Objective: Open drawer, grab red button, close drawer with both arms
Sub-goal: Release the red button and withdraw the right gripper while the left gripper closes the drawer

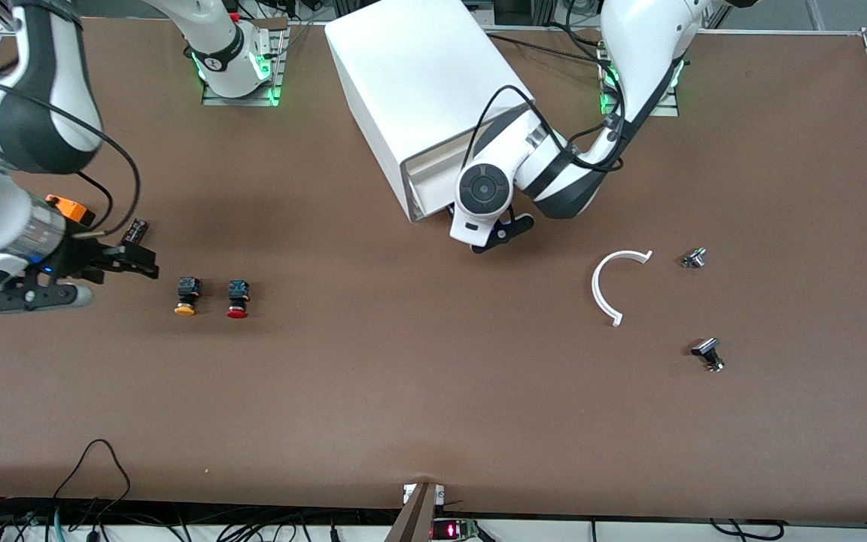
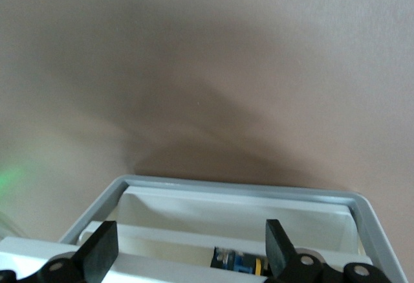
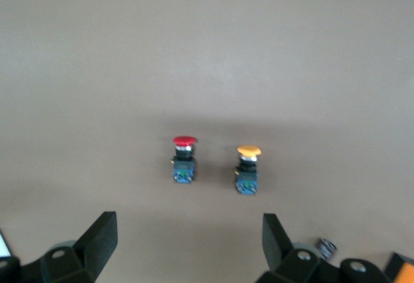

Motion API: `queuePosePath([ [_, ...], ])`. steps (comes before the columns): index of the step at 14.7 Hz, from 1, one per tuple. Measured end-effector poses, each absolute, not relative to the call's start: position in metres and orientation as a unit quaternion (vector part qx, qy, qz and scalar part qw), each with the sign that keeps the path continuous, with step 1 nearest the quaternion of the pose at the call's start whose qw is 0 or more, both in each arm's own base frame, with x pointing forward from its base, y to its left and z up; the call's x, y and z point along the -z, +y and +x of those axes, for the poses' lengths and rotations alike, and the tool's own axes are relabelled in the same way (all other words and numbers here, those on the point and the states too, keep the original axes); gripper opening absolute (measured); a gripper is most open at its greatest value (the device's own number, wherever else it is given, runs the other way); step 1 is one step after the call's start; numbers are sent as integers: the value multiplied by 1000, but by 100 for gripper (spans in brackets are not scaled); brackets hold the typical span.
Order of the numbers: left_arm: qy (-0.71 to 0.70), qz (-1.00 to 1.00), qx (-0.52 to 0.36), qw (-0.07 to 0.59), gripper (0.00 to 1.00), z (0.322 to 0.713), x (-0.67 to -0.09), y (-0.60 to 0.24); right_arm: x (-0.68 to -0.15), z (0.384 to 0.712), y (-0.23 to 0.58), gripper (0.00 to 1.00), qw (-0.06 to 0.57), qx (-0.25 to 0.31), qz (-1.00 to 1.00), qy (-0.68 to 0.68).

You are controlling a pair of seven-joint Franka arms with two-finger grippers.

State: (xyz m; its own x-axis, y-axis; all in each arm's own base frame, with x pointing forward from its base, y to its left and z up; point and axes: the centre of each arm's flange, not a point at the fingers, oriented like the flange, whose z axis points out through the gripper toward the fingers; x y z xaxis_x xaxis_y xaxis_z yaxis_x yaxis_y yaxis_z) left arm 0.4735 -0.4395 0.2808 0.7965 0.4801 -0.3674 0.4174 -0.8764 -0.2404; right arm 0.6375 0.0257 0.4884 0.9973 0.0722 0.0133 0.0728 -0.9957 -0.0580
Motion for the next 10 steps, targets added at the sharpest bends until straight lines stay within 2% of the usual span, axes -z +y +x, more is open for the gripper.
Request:
queuePosePath([
  [5, -233, -944, -219, 75, 100, 453, -284, -458, -563, 594, 45, 100, 11, 2, -1000, -23],
  [10, -229, -945, -222, 74, 100, 445, -286, -465, -606, 561, 45, 100, 7, -2, -1000, -10],
])
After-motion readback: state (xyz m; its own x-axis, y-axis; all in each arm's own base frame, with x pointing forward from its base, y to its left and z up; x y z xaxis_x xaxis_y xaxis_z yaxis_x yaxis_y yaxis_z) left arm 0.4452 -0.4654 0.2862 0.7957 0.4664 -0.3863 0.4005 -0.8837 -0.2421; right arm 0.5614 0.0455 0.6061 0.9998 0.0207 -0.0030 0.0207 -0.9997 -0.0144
